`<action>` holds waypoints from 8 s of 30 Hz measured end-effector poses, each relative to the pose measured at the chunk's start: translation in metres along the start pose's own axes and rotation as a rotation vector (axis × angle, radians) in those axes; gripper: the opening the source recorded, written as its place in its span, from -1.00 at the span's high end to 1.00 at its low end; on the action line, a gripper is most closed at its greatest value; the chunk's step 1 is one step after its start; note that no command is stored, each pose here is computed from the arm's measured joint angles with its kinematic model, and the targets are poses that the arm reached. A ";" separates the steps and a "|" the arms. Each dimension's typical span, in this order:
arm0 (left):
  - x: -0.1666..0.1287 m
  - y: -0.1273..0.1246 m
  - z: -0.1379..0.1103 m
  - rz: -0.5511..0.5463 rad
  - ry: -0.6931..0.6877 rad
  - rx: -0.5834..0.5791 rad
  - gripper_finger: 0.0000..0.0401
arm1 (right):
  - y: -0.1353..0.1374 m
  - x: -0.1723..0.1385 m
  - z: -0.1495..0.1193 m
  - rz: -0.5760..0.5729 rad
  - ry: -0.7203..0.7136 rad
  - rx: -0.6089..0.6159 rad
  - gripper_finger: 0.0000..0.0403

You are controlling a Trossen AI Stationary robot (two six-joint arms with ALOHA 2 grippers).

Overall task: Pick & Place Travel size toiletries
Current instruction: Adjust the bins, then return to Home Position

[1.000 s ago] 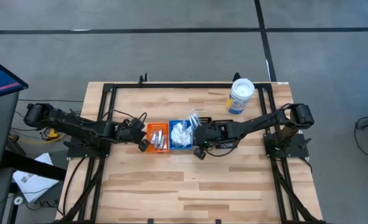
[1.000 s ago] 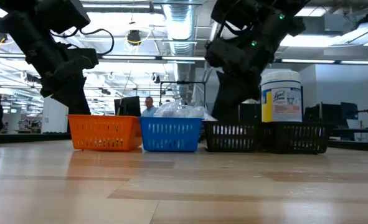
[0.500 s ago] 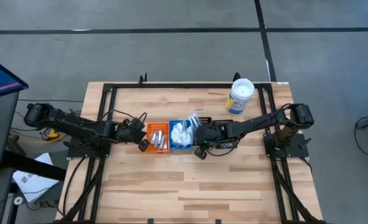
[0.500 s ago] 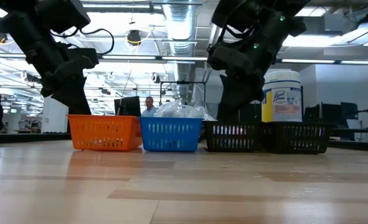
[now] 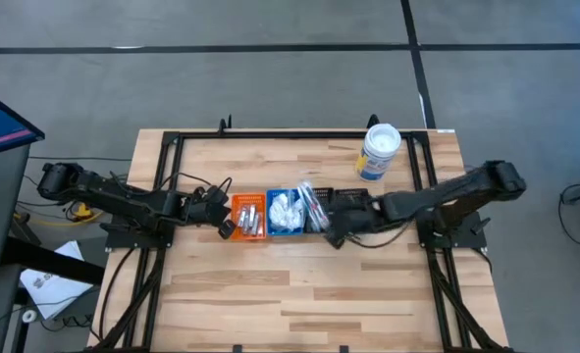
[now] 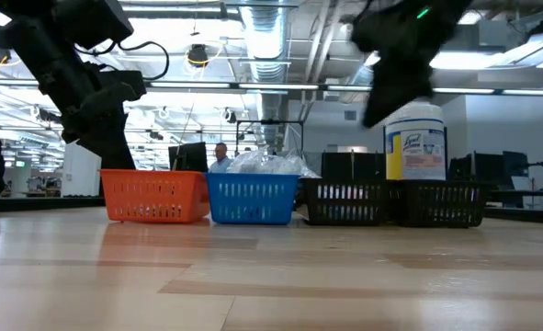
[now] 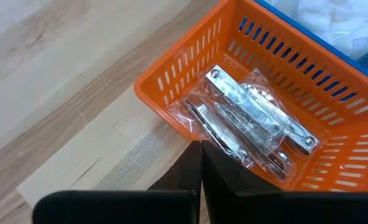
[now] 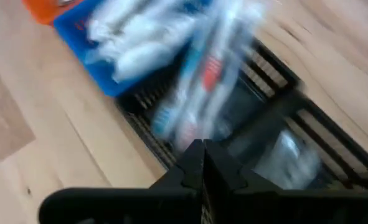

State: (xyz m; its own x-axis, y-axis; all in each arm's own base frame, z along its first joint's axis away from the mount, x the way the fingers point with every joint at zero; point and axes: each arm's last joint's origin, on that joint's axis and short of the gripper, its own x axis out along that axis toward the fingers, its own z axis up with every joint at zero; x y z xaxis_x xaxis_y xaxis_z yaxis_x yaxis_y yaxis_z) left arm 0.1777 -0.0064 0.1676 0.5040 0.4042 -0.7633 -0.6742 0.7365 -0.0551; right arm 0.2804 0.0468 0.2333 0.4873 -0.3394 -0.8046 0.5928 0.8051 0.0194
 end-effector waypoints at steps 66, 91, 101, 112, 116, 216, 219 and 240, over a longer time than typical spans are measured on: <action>0.000 -0.083 -0.030 -0.147 -0.011 0.510 1.00 | -0.038 -0.034 -0.057 -0.179 -0.064 0.176 1.00; -0.093 -0.080 -0.022 -0.363 -0.389 0.437 1.00 | -0.021 -0.058 -0.042 -0.074 -0.397 -0.165 1.00; -0.113 -0.075 -0.024 -0.377 -0.490 0.425 1.00 | -0.059 -0.037 -0.077 0.583 -0.650 -0.275 1.00; -0.106 -0.076 -0.020 -0.301 -0.518 0.427 1.00 | -0.099 -0.027 -0.096 0.655 -0.857 -0.278 1.00; -0.106 -0.076 -0.020 -0.302 -0.519 0.426 1.00 | -0.106 -0.021 -0.101 0.694 -0.894 -0.270 1.00; -0.020 0.051 -0.025 -0.567 -0.786 0.341 0.98 | -0.156 -0.018 -0.128 0.412 -0.932 -0.093 1.00; -0.020 0.051 -0.025 -0.567 -0.786 0.341 0.98 | -0.156 -0.018 -0.128 0.412 -0.932 -0.093 1.00; -0.021 0.051 -0.024 -0.568 -0.791 0.339 0.98 | -0.156 -0.018 -0.128 0.412 -0.932 -0.093 1.00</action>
State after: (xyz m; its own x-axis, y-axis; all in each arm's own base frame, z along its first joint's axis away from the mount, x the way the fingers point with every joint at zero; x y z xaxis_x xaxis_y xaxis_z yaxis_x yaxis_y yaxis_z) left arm 0.1199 0.0093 0.1649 0.9945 0.0997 -0.0327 -0.0997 0.9950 0.0031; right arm 0.0972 -0.0107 0.1685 0.9702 -0.2395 0.0364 0.2342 0.9657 0.1121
